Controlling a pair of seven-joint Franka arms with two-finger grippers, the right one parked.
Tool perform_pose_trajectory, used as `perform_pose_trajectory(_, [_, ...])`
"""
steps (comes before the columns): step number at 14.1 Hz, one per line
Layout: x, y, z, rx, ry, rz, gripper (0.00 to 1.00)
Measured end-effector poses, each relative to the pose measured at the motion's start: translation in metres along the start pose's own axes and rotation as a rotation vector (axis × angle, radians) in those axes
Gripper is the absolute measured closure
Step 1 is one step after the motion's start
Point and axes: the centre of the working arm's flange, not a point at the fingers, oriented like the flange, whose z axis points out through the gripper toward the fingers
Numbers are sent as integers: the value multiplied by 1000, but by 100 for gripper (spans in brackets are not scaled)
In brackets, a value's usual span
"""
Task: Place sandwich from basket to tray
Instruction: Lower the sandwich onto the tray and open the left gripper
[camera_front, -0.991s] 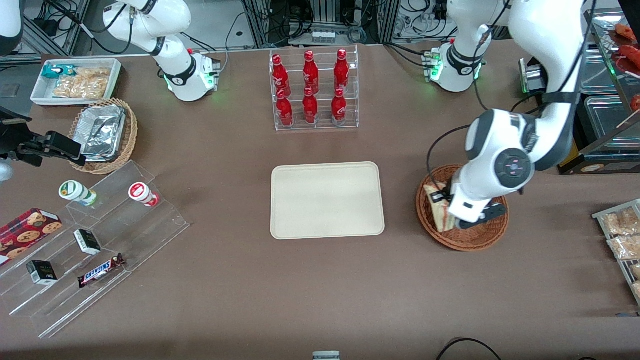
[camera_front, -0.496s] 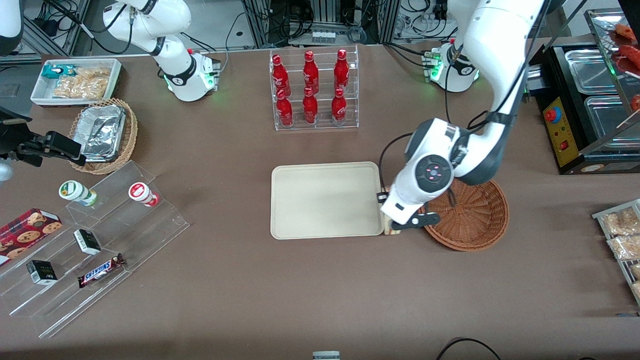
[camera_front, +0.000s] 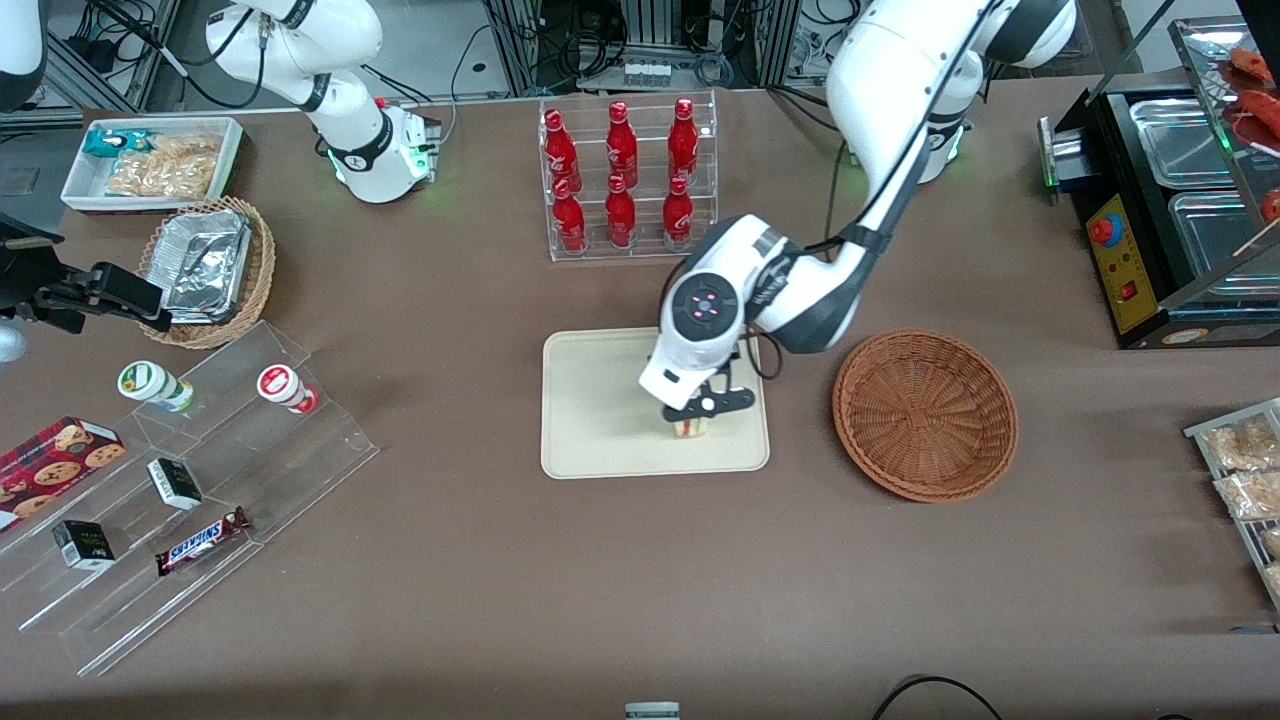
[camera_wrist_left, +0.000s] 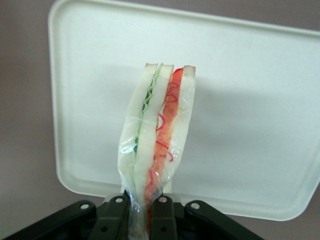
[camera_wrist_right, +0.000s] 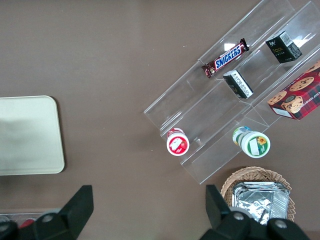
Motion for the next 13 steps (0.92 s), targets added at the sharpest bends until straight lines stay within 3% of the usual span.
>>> perform_pose_trajectory(4, [-19, 34, 25, -1, 4, 0, 85])
perform_pose_trajectory(8, [-10, 40, 48, -4, 61, 4, 85])
perform_pose_trajectory(11, [-8, 42, 55, -6, 71, 1, 85])
perform_pose_trajectory(13, [-8, 44, 53, -11, 74, -6, 70])
